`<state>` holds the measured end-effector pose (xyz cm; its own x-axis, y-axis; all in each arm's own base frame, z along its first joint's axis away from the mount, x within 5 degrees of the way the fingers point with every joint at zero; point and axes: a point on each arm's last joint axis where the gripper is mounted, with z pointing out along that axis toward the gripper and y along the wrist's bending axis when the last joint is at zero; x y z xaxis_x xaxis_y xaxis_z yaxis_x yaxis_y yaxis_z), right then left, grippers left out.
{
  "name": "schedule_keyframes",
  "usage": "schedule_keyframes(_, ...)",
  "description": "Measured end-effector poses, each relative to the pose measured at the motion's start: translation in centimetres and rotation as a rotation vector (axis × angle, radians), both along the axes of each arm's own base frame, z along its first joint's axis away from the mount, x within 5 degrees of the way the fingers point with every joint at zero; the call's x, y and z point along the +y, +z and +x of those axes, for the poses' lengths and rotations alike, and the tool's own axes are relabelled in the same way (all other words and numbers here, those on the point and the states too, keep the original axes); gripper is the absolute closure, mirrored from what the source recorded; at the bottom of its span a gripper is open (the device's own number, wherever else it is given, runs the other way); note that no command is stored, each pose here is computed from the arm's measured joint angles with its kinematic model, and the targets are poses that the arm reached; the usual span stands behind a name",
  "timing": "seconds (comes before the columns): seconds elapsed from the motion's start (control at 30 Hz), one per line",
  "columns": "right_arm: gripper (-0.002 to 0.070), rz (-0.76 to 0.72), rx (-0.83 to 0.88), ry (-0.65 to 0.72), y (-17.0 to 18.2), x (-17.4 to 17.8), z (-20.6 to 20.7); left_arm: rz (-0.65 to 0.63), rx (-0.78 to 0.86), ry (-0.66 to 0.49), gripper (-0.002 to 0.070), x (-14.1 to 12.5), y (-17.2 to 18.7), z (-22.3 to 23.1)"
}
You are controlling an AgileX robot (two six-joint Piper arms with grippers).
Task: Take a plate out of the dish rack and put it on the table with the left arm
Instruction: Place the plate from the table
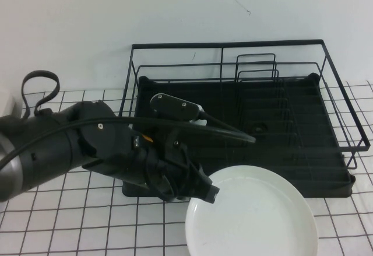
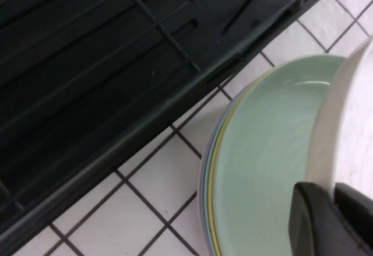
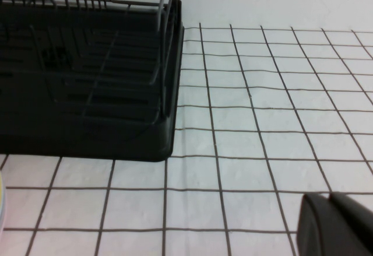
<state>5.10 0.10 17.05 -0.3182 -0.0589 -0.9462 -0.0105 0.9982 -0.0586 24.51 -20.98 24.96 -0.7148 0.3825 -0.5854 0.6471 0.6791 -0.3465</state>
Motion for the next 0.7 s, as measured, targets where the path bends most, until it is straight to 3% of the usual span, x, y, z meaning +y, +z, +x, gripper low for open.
schedule_keyframes(0.4, 0.0678, 0.000, 0.000, 0.000, 0.0, 0.0, 0.0, 0.060, 0.037, -0.002, 0.0671, -0.7, -3.5, 1.4)
schedule_keyframes(0.7, 0.0678, 0.000, 0.000, 0.000, 0.0, 0.0, 0.0, 0.028, 0.023, 0.008, 0.0671, -1.0, -3.5, 1.6)
